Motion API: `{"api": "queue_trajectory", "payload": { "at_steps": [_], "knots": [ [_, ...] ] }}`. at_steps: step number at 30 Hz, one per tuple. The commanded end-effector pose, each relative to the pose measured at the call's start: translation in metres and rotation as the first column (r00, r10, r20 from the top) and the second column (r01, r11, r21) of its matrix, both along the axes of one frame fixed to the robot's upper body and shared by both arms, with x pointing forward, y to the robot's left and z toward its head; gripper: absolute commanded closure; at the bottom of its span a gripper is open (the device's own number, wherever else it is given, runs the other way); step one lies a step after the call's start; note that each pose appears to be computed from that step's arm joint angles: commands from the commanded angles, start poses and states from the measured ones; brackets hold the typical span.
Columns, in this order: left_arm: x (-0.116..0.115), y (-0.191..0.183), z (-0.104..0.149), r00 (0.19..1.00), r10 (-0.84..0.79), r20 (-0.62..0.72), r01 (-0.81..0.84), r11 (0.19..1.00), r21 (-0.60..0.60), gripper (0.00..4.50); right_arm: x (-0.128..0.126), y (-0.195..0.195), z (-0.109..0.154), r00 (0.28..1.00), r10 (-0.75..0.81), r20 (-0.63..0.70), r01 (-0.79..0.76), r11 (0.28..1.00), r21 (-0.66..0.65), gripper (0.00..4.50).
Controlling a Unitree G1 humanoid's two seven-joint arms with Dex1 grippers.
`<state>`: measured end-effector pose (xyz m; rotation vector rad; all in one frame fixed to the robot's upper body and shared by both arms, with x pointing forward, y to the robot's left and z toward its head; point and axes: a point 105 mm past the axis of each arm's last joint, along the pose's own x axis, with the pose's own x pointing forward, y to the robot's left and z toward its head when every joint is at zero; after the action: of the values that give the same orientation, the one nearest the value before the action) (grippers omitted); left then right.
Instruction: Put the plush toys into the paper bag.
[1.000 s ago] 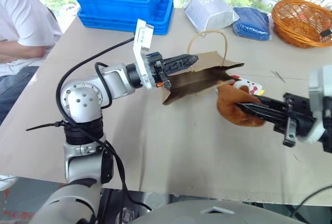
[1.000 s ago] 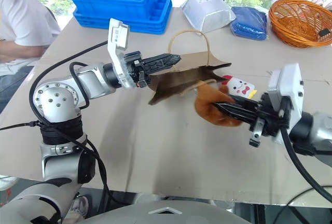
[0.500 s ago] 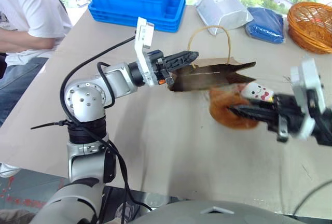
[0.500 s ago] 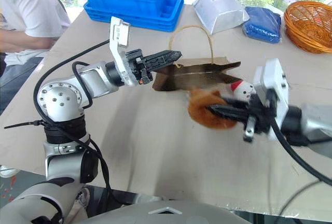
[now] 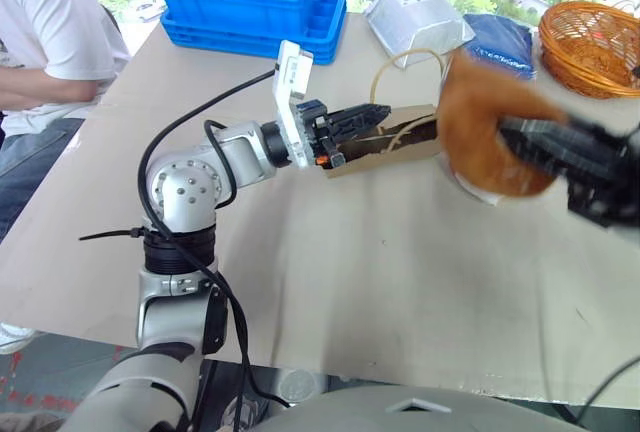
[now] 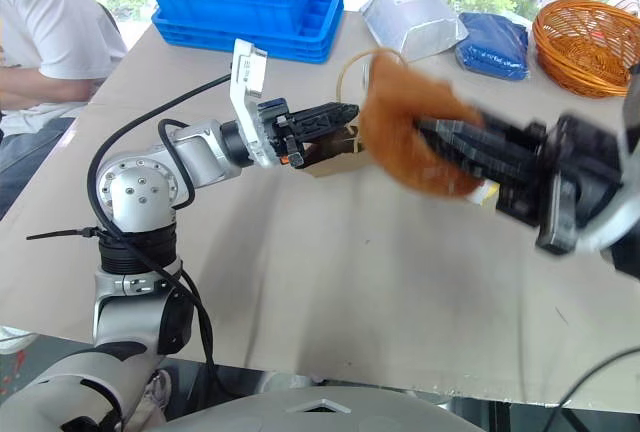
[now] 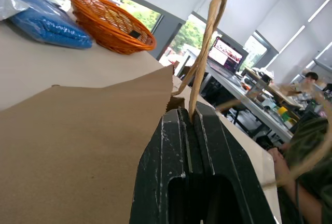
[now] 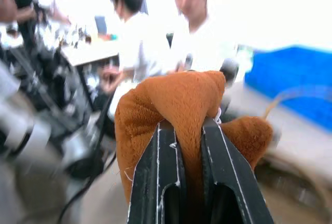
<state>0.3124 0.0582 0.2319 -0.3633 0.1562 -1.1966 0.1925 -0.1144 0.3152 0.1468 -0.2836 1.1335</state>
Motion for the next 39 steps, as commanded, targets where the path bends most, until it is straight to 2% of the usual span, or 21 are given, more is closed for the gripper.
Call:
{"api": "queue_trajectory", "payload": {
  "at_steps": [1,3,6,8,10,11,16,20,25,27,33,36,39],
  "knots": [
    [-0.002,-0.003,0.009,0.999,-0.017,0.051,0.017,1.000,-0.013,4.50,0.032,0.013,-0.008,0.995,-0.090,0.038,0.092,0.994,-0.054,4.47],
    [-0.002,-0.003,0.010,0.998,-0.018,0.054,0.019,1.000,-0.015,4.50,0.043,0.019,-0.015,0.991,-0.118,0.060,0.124,0.987,-0.105,4.47],
    [0.002,0.001,0.016,0.999,0.014,0.036,-0.011,0.998,-0.060,4.50,0.056,0.024,-0.040,0.989,-0.143,0.039,0.148,0.965,-0.217,4.47],
    [0.005,0.005,0.023,0.999,0.035,0.020,-0.033,0.994,-0.104,4.50,0.062,0.025,-0.066,0.987,-0.158,0.005,0.151,0.935,-0.322,4.47],
    [0.005,0.008,0.030,0.999,0.047,0.003,-0.046,0.988,-0.147,4.50,0.063,0.024,-0.102,0.989,-0.149,-0.025,0.118,0.867,-0.484,4.47],
    [0.005,0.008,0.031,0.999,0.049,0.000,-0.048,0.987,-0.153,4.50,0.063,0.023,-0.111,0.990,-0.143,-0.018,0.111,0.841,-0.529,4.47],
    [-0.001,0.007,0.029,0.999,0.037,-0.013,-0.039,0.988,-0.147,4.50,0.078,0.019,-0.125,0.981,-0.193,-0.014,0.152,0.814,-0.560,4.47],
    [-0.007,0.006,0.021,0.999,0.012,-0.040,-0.016,0.992,-0.122,4.50,0.095,0.020,-0.130,0.968,-0.250,-0.033,0.193,0.818,-0.541,4.47],
    [-0.014,0.003,0.013,0.998,-0.015,-0.067,0.008,0.995,-0.100,4.50,0.110,0.039,-0.121,0.939,-0.247,-0.239,0.152,0.922,-0.356,4.47],
    [-0.015,0.003,0.013,0.997,-0.021,-0.072,0.014,0.995,-0.100,4.50,0.115,0.043,-0.121,0.905,-0.244,-0.348,0.145,0.947,-0.286,4.47],
    [-0.014,0.006,0.012,0.995,-0.012,-0.094,0.002,0.994,-0.111,4.50,0.132,0.051,-0.129,0.807,-0.285,-0.517,0.217,0.958,-0.188,4.47],
    [-0.013,0.007,0.014,0.994,-0.002,-0.110,-0.012,0.991,-0.132,4.50,0.132,0.057,-0.124,0.804,-0.251,-0.538,0.217,0.968,-0.126,4.47],
    [-0.012,0.008,0.015,0.993,0.008,-0.116,-0.024,0.990,-0.137,4.50,0.133,0.061,-0.128,0.794,-0.257,-0.550,0.225,0.966,-0.127,4.47]
  ]
}}
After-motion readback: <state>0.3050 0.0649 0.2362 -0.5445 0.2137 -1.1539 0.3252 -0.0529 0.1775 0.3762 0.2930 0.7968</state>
